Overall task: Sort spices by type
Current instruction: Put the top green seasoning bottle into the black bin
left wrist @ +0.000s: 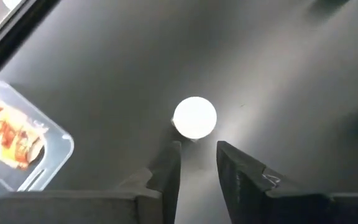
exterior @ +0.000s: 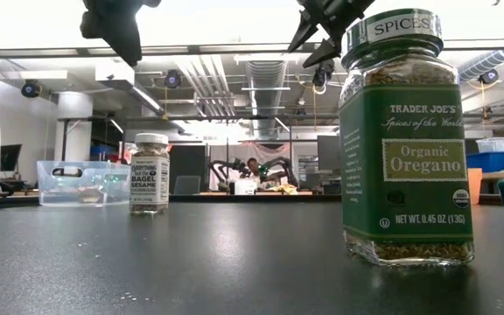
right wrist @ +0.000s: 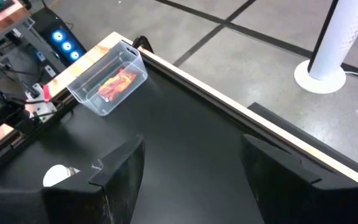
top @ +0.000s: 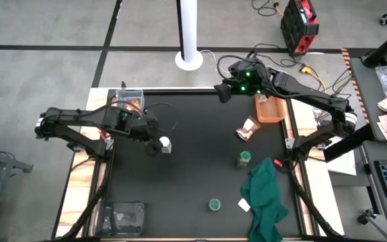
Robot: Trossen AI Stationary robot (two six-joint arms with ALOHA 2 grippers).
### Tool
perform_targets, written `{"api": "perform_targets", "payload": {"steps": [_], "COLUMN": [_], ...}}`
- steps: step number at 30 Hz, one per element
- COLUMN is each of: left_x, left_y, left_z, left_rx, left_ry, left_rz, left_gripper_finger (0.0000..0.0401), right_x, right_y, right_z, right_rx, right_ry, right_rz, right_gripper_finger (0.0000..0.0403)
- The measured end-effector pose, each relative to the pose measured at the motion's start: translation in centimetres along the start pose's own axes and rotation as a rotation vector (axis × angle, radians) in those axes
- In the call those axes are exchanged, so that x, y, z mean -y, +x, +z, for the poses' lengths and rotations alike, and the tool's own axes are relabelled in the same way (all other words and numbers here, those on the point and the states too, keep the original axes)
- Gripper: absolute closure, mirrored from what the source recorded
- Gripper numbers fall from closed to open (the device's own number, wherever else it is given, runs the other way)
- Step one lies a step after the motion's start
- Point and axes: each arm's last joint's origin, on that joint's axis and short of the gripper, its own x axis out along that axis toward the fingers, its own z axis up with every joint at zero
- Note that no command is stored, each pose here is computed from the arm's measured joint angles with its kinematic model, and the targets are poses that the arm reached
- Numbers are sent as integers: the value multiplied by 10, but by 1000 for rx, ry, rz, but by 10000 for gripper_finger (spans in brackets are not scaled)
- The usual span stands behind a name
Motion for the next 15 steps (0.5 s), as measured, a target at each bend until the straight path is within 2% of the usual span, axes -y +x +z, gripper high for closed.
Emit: {"api": "perform_targets", "payload": {"steps": [4, 7, 11, 15], "left_x": [9, 14, 14, 10], "left_y": [7, 9, 10, 11], "left_z": [3, 5, 6, 9], "left_rx": [-43, -62, -49, -33], "left_ry": [98, 223, 380, 442], "left_rz": [-96, -173, -176, -173], "left_gripper_finger": [294, 281, 266, 256], "right_x": [1, 1, 2, 3], "right_y": [-1, -6, -12, -18], "right_z": [-1, -3, -5, -6], "right_rx": [-14, -37, -66, -85], "right_ry": [-4, -22, -40, -40], "right_rz": [-5, -4, -10, -16], "right_gripper_finger": [145, 142, 137, 133]}}
